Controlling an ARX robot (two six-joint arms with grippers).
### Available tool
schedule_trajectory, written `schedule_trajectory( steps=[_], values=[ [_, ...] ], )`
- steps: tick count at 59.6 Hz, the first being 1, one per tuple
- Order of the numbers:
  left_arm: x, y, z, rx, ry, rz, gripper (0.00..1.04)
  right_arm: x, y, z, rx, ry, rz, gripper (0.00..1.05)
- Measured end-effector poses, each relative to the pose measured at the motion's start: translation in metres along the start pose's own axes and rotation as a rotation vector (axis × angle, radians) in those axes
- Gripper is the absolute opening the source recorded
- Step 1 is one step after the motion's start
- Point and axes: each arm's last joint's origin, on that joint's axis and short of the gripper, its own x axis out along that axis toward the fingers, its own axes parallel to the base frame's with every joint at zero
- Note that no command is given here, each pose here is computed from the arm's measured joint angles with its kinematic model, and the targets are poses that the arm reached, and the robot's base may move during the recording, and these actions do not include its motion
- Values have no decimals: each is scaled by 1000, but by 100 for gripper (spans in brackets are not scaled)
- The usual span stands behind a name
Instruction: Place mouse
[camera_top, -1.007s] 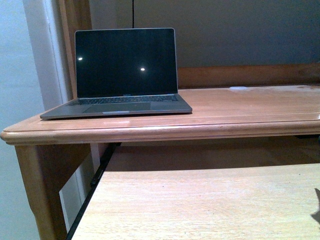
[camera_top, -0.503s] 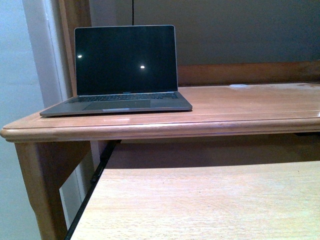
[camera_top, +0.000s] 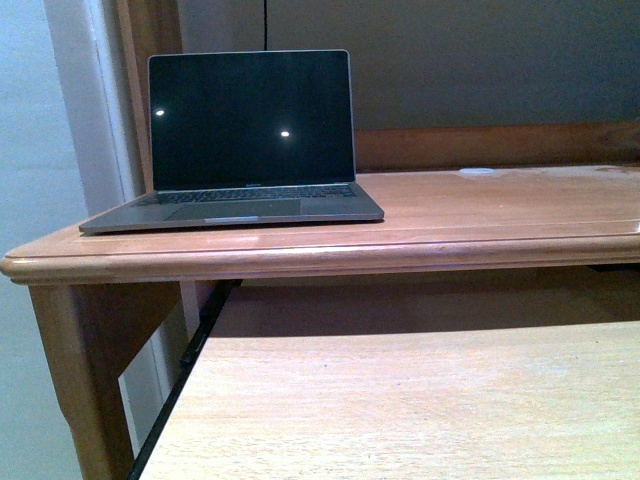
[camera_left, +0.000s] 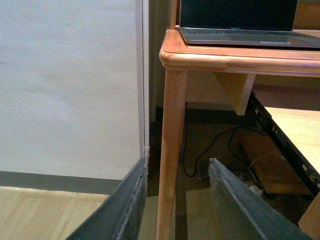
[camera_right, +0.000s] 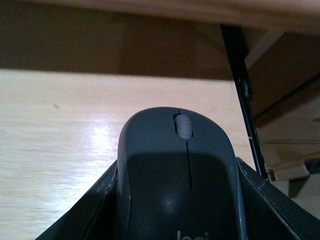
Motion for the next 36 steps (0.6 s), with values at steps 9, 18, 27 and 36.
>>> schedule_trajectory(
  steps=[9, 18, 27, 36],
  values=[
    [0, 0, 0, 0, 0, 0, 67, -23, 13, 51, 38, -134, 39, 57],
    [0, 0, 0, 0, 0, 0, 89, -16, 38, 97, 73, -216, 24, 57],
    [0, 0, 0, 1, 0, 0, 96, 21, 74, 133, 105, -221, -23, 57],
    [0, 0, 0, 2, 0, 0, 97, 65, 106, 148, 89, -218, -76, 57]
  ],
)
